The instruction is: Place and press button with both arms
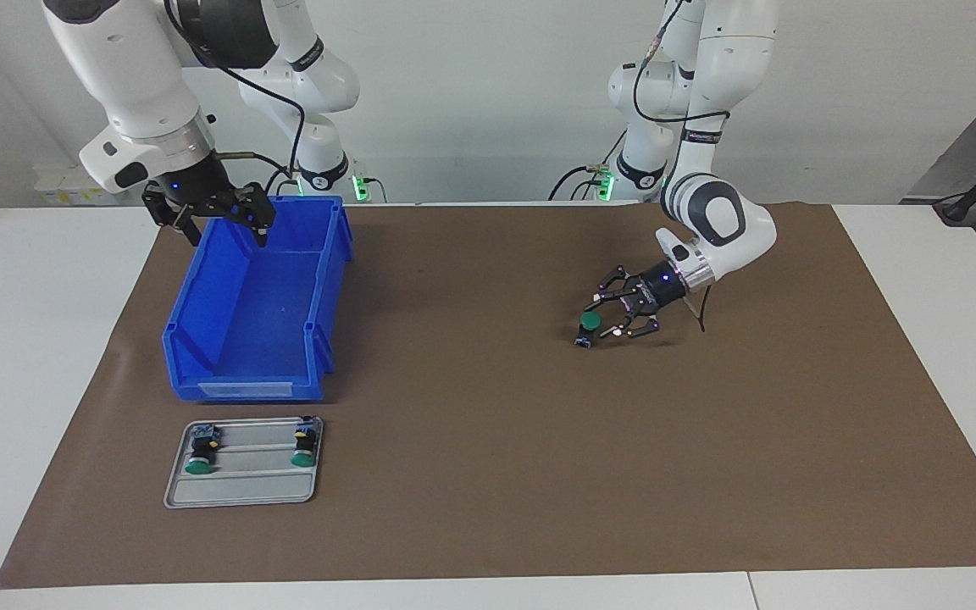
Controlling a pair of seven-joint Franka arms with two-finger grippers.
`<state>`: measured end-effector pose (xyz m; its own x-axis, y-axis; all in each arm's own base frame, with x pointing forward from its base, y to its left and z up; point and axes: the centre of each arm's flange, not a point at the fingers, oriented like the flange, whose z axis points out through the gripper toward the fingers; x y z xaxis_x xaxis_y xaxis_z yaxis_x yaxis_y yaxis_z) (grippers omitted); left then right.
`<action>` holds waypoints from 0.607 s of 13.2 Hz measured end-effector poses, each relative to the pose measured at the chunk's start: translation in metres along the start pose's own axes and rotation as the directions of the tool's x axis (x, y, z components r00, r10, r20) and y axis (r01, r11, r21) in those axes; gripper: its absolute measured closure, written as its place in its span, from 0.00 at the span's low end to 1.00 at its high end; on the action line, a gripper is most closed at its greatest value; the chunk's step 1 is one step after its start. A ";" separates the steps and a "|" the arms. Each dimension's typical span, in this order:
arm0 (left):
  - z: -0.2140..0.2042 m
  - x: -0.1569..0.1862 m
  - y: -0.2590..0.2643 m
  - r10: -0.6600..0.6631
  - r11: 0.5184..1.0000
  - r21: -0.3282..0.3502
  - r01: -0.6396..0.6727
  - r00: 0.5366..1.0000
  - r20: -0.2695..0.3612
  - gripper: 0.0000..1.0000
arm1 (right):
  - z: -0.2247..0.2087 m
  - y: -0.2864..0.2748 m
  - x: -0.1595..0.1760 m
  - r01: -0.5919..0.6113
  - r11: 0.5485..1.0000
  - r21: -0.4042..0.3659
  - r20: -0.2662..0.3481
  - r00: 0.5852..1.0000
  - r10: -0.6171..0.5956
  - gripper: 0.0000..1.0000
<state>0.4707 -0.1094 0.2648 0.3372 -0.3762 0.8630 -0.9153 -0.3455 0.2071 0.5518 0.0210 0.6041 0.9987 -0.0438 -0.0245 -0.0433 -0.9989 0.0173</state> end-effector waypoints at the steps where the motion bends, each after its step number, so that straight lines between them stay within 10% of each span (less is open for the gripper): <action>1: -0.001 -0.001 0.002 -0.002 1.000 -0.001 0.002 1.000 0.001 0.37 | 0.000 0.000 0.000 0.000 1.000 0.000 0.000 1.000 0.000 0.00; 8: 0.003 -0.006 0.012 -0.002 1.000 0.004 0.001 1.000 0.031 0.30 | 0.000 0.000 0.000 0.000 1.000 0.000 0.000 1.000 0.000 0.00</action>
<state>0.4586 -0.1132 0.2605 0.3453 -0.4022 0.8479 -0.9140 -0.3492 0.2066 0.5518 0.0210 0.6041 0.9987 -0.0438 -0.0245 -0.0434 -0.9989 0.0173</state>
